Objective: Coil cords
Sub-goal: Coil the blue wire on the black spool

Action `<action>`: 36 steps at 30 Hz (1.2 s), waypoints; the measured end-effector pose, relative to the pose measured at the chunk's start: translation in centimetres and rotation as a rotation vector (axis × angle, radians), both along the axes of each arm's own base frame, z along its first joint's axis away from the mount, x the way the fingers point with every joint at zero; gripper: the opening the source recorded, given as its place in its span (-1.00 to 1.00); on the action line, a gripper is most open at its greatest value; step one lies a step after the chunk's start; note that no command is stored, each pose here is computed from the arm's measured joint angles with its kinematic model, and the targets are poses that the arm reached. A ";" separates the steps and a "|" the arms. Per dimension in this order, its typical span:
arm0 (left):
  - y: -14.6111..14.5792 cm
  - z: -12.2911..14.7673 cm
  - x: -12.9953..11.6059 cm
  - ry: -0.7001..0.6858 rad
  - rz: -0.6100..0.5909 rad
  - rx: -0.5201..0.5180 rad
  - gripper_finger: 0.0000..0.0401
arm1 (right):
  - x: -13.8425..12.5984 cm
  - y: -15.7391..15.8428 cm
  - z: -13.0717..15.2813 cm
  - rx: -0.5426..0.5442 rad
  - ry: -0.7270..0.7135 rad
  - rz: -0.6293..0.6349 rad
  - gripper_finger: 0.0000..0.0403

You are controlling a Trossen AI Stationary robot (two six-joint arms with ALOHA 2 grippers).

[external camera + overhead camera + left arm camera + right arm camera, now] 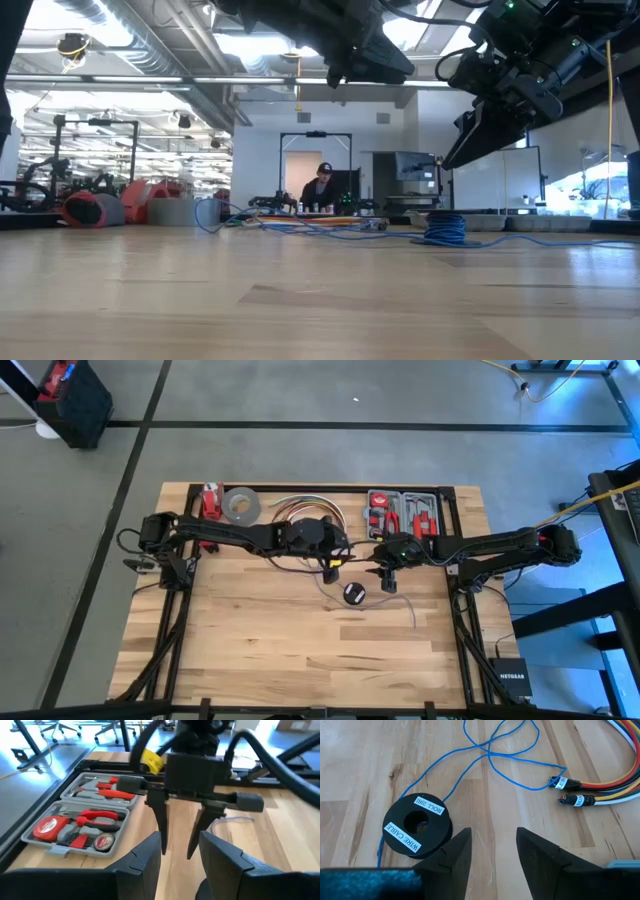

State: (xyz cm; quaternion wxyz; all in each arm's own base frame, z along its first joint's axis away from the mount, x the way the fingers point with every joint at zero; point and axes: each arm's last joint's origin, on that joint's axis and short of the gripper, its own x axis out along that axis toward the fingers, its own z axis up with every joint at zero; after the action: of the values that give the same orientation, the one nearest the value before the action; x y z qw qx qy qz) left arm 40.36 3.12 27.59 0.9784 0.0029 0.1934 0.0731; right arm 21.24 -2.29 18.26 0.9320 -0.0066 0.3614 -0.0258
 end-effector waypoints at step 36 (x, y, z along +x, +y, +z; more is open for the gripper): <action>-3.7 -3.9 -4.6 -0.146 -0.111 0.076 -0.36 | 0.2 0.0 0.2 -0.003 -0.026 0.000 -0.20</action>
State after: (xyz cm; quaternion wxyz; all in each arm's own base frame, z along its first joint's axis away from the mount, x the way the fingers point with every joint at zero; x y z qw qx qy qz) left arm 35.74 -0.59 23.70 0.9916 0.0456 0.1182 0.0259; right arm 21.41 -2.30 18.49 0.9367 -0.0077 0.3490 -0.0262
